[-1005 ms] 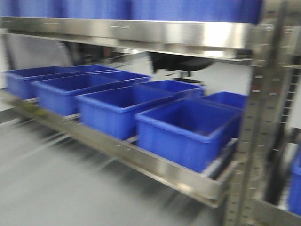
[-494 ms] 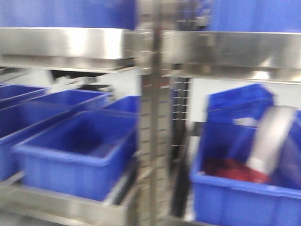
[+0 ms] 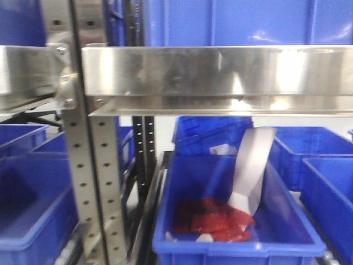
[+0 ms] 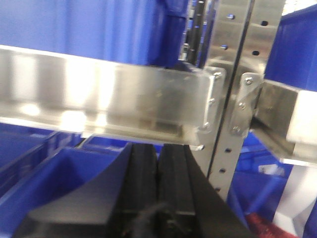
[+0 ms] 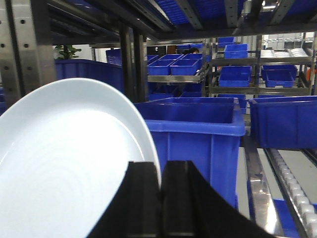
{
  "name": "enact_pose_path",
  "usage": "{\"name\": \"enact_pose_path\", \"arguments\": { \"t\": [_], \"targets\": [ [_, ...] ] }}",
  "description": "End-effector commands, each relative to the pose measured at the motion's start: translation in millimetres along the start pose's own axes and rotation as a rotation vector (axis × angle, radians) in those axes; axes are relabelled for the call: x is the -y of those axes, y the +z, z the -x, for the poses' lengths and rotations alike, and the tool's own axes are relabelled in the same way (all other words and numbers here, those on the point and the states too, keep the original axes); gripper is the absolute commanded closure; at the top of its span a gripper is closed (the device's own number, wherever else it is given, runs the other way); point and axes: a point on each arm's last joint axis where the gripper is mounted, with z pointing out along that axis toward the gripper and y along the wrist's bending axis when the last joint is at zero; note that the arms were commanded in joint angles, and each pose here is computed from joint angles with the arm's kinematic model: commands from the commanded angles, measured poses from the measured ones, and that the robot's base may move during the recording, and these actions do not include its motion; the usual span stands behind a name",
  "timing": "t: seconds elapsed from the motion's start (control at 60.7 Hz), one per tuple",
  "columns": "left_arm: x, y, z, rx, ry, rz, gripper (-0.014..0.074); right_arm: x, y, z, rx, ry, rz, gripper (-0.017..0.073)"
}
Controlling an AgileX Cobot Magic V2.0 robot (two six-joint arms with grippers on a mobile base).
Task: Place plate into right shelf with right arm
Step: 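Lower the held plate upright into the blue bin with red items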
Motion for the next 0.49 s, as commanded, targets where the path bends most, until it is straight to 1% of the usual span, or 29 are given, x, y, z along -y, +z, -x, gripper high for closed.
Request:
{"name": "enact_pose_path", "arguments": {
  "t": [0.0,0.478],
  "targets": [
    [0.7,-0.9,6.1,0.091,-0.006,-0.011,0.064,-3.2,0.8,16.5,0.103,-0.021,0.024,0.0505],
    [0.7,-0.9,6.1,0.091,-0.006,-0.011,0.064,-3.2,0.8,16.5,0.103,-0.021,0.024,0.0505]
  ]
}}
